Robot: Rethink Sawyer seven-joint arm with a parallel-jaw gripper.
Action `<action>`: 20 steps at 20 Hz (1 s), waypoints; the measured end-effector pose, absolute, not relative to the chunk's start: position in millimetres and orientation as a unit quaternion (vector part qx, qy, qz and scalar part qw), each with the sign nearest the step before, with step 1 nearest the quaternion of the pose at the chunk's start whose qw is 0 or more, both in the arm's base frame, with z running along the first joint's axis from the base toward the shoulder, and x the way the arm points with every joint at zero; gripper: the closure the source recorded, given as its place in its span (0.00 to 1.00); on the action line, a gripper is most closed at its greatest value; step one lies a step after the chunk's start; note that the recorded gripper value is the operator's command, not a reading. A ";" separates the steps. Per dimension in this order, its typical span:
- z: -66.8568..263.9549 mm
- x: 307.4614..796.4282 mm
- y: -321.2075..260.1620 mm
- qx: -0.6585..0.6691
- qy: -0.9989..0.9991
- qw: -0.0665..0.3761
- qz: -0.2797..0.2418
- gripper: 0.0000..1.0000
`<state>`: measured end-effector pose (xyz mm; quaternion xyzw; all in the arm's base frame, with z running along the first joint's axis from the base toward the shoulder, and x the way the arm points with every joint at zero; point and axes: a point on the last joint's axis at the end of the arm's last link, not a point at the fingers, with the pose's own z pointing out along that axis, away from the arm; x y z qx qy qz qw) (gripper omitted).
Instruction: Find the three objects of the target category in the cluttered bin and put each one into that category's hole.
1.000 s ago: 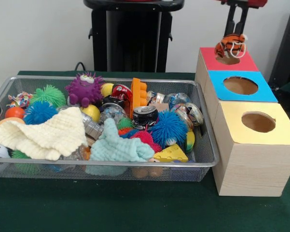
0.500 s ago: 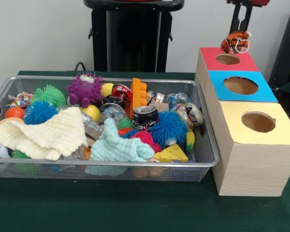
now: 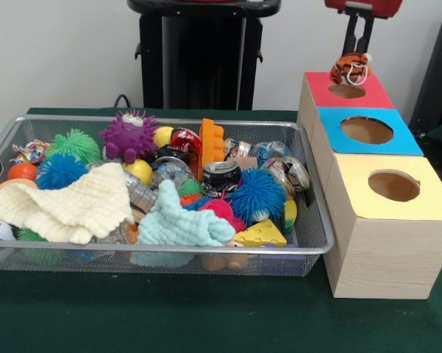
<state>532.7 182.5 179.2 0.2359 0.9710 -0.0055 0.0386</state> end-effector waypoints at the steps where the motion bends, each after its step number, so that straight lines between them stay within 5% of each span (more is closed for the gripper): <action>1: 177.2 528.6 182.6 0.237 0.971 0.038 -0.006 1.00; 20: 165.8 451.6 238.1 0.242 0.970 -0.006 -0.006 1.00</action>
